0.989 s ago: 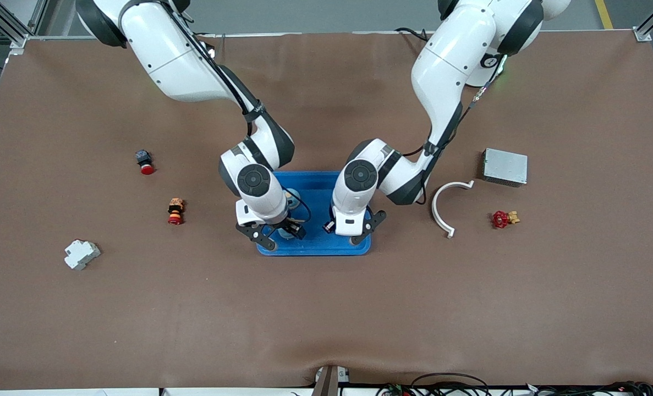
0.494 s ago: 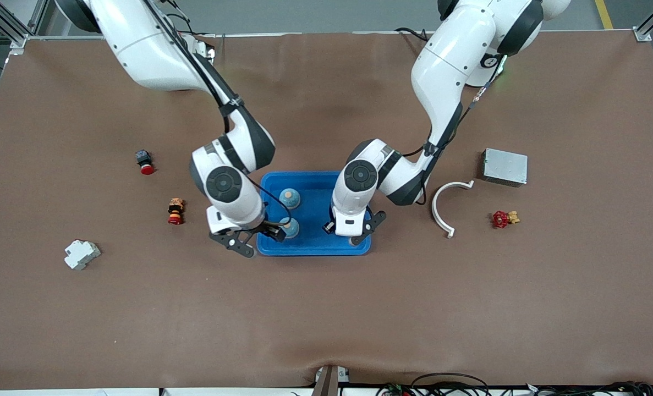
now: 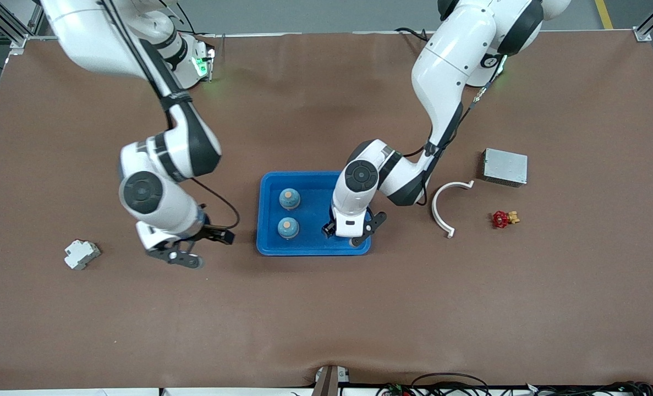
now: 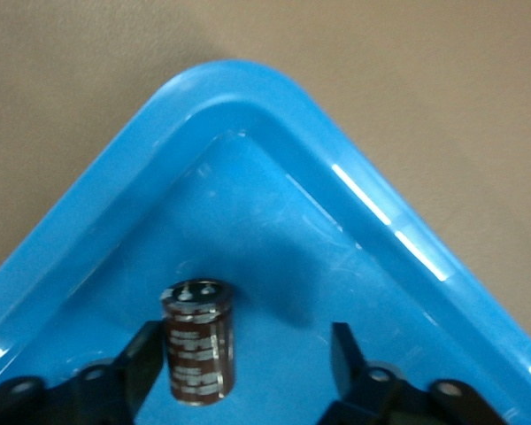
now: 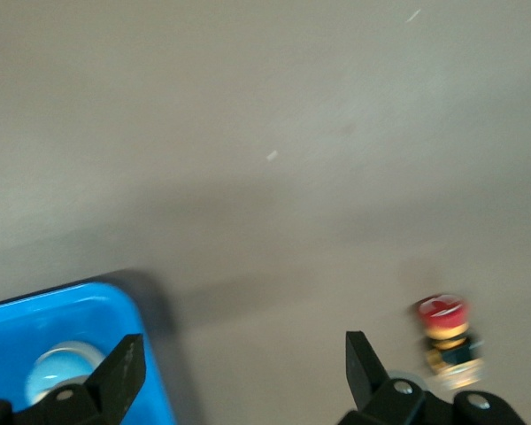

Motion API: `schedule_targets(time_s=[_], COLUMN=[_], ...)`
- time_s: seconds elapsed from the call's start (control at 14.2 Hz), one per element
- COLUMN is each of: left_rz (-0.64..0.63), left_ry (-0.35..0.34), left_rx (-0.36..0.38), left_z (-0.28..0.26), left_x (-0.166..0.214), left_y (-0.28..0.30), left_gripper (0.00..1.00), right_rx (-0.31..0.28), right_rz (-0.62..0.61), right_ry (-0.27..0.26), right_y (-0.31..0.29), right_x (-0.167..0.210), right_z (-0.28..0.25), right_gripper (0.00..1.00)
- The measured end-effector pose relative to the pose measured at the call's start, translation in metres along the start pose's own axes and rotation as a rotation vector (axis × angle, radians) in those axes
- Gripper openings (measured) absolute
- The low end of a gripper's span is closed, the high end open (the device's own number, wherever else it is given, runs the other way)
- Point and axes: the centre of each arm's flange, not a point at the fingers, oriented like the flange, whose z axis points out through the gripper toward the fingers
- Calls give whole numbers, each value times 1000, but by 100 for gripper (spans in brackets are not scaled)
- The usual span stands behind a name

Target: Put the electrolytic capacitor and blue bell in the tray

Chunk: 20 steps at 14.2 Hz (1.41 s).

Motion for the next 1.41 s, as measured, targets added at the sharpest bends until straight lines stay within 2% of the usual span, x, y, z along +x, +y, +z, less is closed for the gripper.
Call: schedule_targets(time_s=[0.07, 0.14, 0.28, 0.49, 0.64, 0.78, 0.92, 1.2, 1.41], left_rz=[0, 1, 3, 4, 36, 81, 143, 314, 411], left_ry=[2, 4, 9, 15, 17, 8, -64, -218, -273], left_rx=[-11, -27, -49, -39, -5, 51, 117, 237, 275], left_z=[-6, -15, -43, -100, -149, -205, -271, -391, -429], left_x=[0, 0, 0, 5, 14, 30, 56, 134, 181], left_y=[3, 8, 16, 20, 17, 4, -23, -116, -179], left_gripper=[98, 100, 100, 100, 100, 100, 100, 100, 100], right_rx=[1, 1, -1, -4, -2, -8, -12, -12, -12], right_rz=[-18, -31, -51, -76, -103, -121, -128, -130, -135], right_ry=[3, 6, 4, 6, 17, 0, -16, -16, -17], right_y=[21, 40, 63, 82, 109, 140, 163, 181, 186], right_x=[10, 17, 24, 27, 35, 40, 42, 45, 46], right_z=[-8, -15, -27, -43, -55, -65, -74, -79, -79], right_gripper=[100, 100, 100, 100, 100, 100, 100, 100, 100])
